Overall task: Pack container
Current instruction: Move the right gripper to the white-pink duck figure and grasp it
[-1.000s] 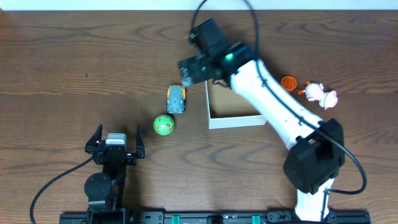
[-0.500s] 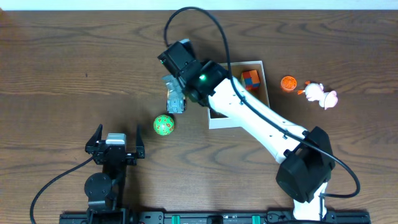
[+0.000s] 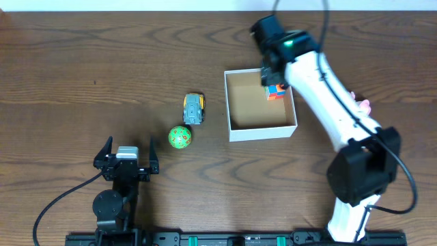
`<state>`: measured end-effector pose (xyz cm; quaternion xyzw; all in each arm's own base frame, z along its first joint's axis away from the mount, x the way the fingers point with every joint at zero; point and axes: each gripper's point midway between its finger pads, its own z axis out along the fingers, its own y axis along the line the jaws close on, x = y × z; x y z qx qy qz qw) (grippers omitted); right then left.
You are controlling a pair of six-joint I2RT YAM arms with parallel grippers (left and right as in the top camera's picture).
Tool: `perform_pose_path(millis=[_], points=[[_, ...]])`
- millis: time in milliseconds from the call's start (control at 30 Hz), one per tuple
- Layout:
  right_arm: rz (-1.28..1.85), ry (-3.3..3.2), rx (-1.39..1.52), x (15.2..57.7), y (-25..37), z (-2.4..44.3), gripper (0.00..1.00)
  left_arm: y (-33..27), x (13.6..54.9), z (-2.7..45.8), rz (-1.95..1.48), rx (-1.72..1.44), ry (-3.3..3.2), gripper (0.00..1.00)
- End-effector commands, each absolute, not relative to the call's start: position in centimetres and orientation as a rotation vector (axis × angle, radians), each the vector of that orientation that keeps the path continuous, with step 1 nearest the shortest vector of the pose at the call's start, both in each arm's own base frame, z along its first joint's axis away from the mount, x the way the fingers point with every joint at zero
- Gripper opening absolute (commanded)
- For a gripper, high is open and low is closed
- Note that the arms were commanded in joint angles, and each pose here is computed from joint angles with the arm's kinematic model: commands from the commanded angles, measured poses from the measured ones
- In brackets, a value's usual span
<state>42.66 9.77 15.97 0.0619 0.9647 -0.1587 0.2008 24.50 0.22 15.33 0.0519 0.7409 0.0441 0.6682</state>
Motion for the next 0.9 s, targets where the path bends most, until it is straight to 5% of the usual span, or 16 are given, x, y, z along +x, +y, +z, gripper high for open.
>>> perform_pose_path(millis=[0,467,867], points=[[-0.325,2.630,0.248,43.0,7.7,20.1,0.99,0.2,24.4,13.7,0.096,0.126,1.721,0.98],[-0.432,2.786,-0.213,41.0,2.1,19.6,0.99,0.2,24.4,13.7,0.096,0.126,1.721,0.98],[-0.110,2.897,-0.076,40.3,-2.8,16.2,0.99,0.2,24.4,13.7,0.096,0.126,1.721,0.98]])
